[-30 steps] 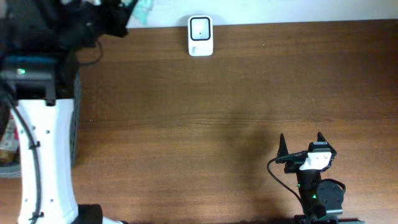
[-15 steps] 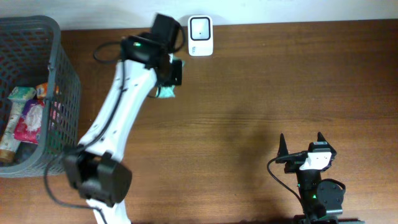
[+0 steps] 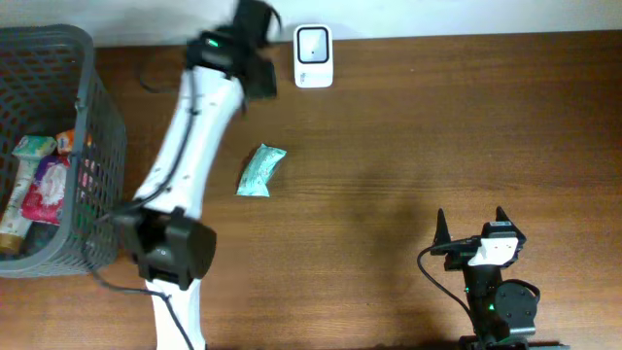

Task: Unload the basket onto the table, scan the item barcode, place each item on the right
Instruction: 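Carry the green wipes pack to the scanner and drop it on the table, then reach into the basket and grasp the red-purple wipes pack with left gripper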

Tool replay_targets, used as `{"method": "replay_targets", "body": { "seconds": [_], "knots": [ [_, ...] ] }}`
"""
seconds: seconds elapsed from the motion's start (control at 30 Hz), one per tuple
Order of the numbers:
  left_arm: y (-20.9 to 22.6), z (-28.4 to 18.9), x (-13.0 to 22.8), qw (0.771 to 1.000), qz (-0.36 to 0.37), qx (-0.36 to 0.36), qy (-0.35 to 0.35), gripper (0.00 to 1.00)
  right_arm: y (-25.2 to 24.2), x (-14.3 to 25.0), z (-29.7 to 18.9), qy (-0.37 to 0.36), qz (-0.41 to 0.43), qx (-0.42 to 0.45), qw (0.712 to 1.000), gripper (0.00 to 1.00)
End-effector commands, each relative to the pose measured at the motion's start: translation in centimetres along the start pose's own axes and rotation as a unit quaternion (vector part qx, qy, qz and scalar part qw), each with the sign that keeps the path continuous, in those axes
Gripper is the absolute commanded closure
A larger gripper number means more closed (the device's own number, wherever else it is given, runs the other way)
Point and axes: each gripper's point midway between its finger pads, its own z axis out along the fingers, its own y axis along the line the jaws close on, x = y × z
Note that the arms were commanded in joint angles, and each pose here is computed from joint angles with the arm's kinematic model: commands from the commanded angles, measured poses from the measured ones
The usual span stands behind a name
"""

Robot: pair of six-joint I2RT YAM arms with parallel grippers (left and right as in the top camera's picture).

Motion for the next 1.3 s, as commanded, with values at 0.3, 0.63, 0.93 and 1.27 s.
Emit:
{"method": "replay_targets", "body": {
  "seconds": [0.3, 0.63, 0.93, 1.27],
  "knots": [
    [34.2, -14.1, -8.0, 0.931, -0.228, -0.213, -0.188, 0.05, -0.1, 0.3, 0.0, 0.002, -0.004, 0.003, 1.0, 0.01],
    [40.5, 1.4, 7.1, 0.942, -0.223, -0.227, 0.105, 0.07, -0.1, 0.3, 0.0, 0.002, -0.004, 0.003, 1.0, 0.01],
    [38.3, 7.8, 14.1, 0.946, -0.177, -0.182, 0.201, 0.02, -0.1, 0.3, 0.0, 0.002, -0.004, 0.003, 1.0, 0.01],
    [37.3, 9.9, 17.8, 0.922, -0.251, -0.191, 0.223, 0.85, -0.1, 0.3, 0.0, 0.002, -0.004, 0.003, 1.0, 0.01]
  ]
}}
